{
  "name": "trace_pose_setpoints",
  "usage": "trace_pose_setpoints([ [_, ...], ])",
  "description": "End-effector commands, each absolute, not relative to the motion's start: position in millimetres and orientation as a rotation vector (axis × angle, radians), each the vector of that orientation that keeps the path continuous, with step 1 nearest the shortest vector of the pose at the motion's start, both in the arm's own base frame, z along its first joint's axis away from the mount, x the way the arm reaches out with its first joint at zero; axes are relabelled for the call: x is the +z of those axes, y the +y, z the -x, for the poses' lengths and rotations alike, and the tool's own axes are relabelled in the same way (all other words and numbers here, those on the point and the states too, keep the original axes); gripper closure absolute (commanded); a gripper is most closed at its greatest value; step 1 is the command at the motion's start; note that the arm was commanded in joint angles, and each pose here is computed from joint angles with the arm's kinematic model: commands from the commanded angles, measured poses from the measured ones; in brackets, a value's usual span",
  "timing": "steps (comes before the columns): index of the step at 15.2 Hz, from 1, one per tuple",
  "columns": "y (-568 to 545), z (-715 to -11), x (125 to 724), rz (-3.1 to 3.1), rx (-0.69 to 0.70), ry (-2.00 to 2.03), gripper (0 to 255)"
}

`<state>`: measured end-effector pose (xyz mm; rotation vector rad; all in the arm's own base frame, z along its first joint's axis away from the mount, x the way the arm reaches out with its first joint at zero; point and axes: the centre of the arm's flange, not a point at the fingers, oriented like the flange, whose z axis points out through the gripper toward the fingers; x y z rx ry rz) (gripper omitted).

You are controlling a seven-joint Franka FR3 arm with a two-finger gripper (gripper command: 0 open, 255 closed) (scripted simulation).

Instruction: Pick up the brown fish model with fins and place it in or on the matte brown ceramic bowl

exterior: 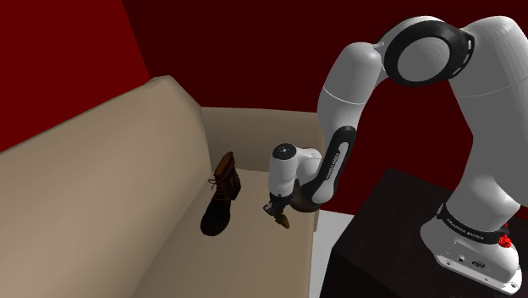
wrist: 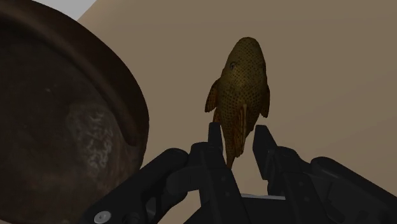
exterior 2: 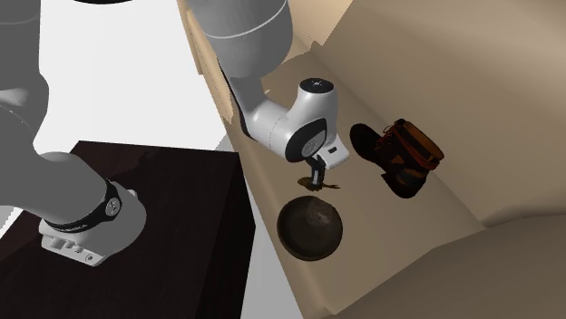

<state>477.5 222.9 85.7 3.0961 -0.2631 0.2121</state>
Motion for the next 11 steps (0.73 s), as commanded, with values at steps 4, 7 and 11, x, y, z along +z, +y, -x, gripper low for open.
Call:
trace_pose_setpoints([
  [4,223,-478,101,-3.096,0.212,-0.263,255],
  [7,223,-478,117,-3.096,0.212,-0.263,255],
  [11,223,-478,138,-3.096,0.212,-0.263,255],
])
